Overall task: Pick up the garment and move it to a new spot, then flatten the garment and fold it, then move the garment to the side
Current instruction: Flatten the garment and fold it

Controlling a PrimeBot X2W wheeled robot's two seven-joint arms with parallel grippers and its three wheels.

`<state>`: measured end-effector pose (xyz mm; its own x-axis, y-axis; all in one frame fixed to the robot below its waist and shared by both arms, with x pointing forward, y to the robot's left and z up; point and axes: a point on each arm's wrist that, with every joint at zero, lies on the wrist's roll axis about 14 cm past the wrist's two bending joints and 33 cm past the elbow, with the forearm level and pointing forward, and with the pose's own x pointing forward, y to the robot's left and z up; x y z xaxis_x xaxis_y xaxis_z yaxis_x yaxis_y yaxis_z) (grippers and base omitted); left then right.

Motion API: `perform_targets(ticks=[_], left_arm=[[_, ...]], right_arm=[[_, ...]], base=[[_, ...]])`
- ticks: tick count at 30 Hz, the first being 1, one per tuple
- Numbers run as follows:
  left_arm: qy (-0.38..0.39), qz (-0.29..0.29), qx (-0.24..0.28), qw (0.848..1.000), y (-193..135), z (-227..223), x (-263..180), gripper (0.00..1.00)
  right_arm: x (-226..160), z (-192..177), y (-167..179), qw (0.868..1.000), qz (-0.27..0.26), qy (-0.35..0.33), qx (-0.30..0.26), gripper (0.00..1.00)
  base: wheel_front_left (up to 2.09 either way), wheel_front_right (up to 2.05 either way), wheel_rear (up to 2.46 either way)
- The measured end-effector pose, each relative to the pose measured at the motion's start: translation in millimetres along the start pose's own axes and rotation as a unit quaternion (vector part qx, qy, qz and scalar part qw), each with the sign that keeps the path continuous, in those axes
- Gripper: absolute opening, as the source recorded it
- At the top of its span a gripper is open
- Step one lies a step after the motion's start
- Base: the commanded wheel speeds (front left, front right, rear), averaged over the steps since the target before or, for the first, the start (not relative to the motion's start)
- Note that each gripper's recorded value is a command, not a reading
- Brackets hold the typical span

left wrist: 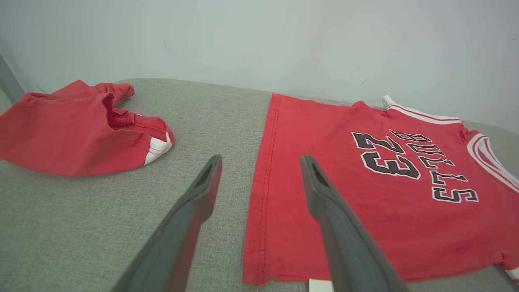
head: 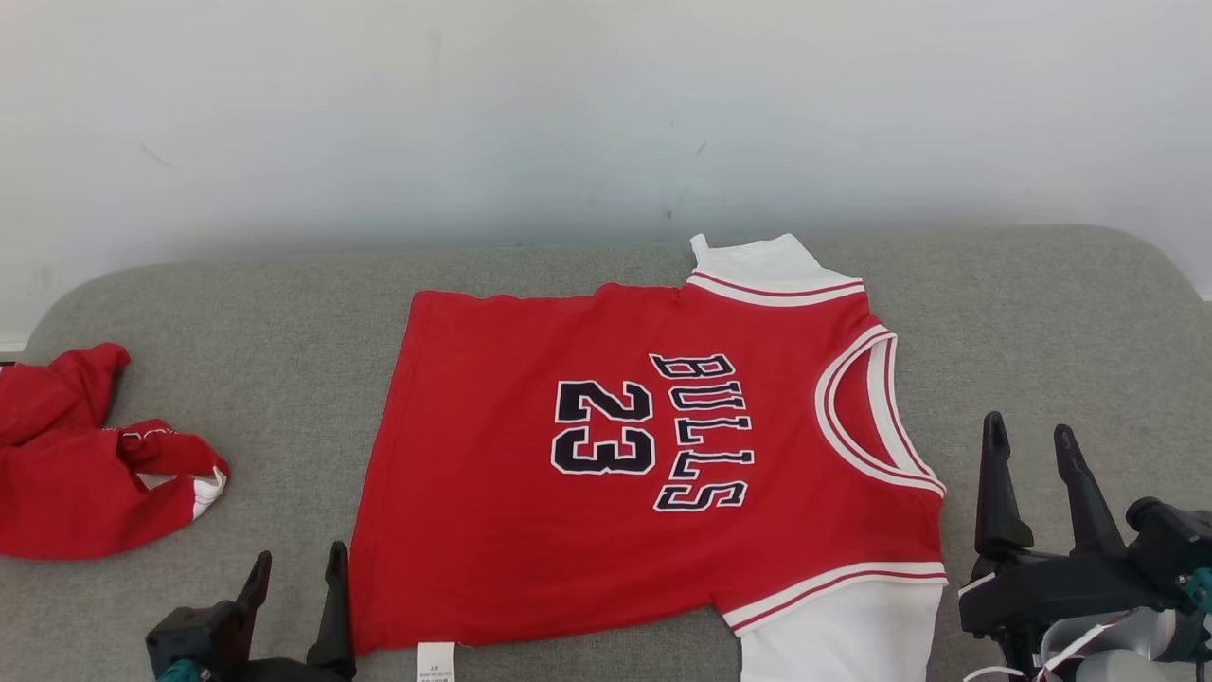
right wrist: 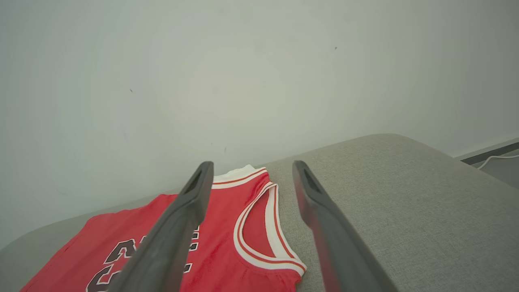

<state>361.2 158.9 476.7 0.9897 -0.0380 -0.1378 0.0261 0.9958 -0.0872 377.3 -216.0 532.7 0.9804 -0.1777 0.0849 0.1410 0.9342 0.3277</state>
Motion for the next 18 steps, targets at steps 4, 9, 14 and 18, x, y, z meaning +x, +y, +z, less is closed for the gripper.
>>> perform_targets(ticks=[4, 9, 14, 18], left_arm=[[0.028, -0.001, 0.001, 1.0, -0.9, -10.8, -0.5, 1.0], [0.099, -0.014, 0.014, 0.995, -2.7, -42.8, -4.0, 1.0], [0.166, -0.019, 0.019, 0.986, -1.9, -73.7, -7.3, 1.0], [0.204, -0.021, 0.017, 0.979, -2.3, -89.7, -7.8, 1.0]], right_arm=[[-0.6, -6.4, 2.0, 1.0, 0.002, 0.009, -0.004, 1.0], [-0.8, -11.4, 5.9, 1.0, 0.008, 0.015, -0.007, 1.0], [2.8, -11.4, 6.1, 1.0, 0.008, 0.015, -0.007, 1.0], [1.5, -17.3, -0.4, 1.0, -0.001, 0.024, -0.01, 1.0]], base=[[0.0, 0.0, 0.0], [0.0, 0.0, 0.0], [0.0, 0.0, 0.0], [0.0, 0.0, 0.0]])
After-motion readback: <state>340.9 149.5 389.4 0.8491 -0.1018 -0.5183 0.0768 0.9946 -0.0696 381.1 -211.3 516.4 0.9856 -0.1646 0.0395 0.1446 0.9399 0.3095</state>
